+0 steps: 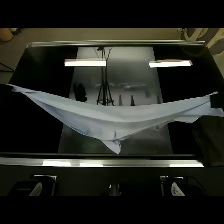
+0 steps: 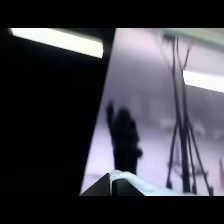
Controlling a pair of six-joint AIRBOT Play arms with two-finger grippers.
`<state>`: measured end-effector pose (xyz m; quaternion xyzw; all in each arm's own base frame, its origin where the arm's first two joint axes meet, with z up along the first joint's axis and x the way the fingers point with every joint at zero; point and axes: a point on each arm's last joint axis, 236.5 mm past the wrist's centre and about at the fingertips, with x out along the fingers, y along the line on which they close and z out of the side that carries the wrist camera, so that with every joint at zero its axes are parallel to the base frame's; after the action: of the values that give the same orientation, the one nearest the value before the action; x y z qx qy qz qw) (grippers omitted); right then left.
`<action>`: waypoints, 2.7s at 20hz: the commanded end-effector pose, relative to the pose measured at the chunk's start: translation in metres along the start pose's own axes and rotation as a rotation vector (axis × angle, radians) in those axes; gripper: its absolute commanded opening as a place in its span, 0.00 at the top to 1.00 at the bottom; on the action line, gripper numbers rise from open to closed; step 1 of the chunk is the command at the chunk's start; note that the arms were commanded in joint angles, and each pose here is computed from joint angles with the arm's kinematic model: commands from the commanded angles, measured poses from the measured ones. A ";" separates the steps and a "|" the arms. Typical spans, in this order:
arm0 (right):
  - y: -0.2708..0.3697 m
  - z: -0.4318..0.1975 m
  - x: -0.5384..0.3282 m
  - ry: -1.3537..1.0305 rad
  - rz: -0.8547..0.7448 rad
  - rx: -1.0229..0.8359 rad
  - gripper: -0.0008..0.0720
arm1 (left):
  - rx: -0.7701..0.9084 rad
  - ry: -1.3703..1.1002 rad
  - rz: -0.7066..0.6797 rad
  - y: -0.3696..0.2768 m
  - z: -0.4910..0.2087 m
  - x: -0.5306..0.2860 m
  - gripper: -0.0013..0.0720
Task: Fold the shirts.
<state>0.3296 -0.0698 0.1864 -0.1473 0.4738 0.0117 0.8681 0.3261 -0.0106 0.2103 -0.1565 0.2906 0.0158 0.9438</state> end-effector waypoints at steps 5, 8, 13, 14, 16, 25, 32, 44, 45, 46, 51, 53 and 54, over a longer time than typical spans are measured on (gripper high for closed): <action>0.070 0.032 0.199 -0.045 0.327 0.322 0.96 | -0.170 0.265 -0.029 0.016 -0.127 0.087 0.95; 0.105 0.042 0.208 -0.058 0.497 0.364 0.29 | -0.173 0.249 -0.026 0.018 -0.123 0.094 0.95; 0.162 0.000 0.136 0.107 0.737 0.078 0.16 | -0.171 0.233 -0.032 0.016 -0.117 0.092 0.95; 0.188 -0.021 0.135 0.165 0.772 0.037 0.16 | -0.171 0.233 -0.032 0.016 -0.117 0.092 0.95; 0.243 -0.058 0.153 0.246 0.801 0.026 0.16 | -0.172 0.234 -0.033 0.016 -0.117 0.092 0.95; 0.325 -0.067 0.217 0.265 0.818 0.325 0.28 | -0.184 0.149 -0.094 -0.002 -0.090 0.067 0.95; 0.336 -0.075 0.219 0.327 0.859 0.389 0.93 | -0.214 0.089 -0.139 -0.013 -0.073 0.058 0.95; 0.035 0.139 -0.249 -0.959 -0.201 -0.216 0.97 | 0.144 -0.972 -0.094 -0.058 0.232 -0.252 0.95; 0.024 0.123 -0.296 -1.051 -0.208 -0.127 0.97 | 0.051 -0.930 -0.074 -0.045 0.227 -0.254 0.95; 0.025 0.111 -0.320 -1.110 -0.172 -0.071 0.97 | -0.026 -0.871 -0.084 -0.039 0.218 -0.248 0.95; 0.039 0.089 -0.320 -1.070 -0.088 -0.054 0.97 | 0.023 -0.744 -0.180 -0.065 0.193 -0.233 0.95; 0.040 0.087 -0.313 -1.040 -0.078 -0.055 0.97 | 0.034 -0.706 -0.149 -0.060 0.186 -0.227 0.95; 0.043 0.084 -0.298 -0.978 -0.063 -0.063 0.97 | 0.036 -0.645 -0.126 -0.055 0.176 -0.214 0.95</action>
<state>0.2329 0.0353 0.4773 -0.1692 -0.0270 0.0715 0.9826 0.2480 0.0043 0.5051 -0.1545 -0.0837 -0.0065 0.9844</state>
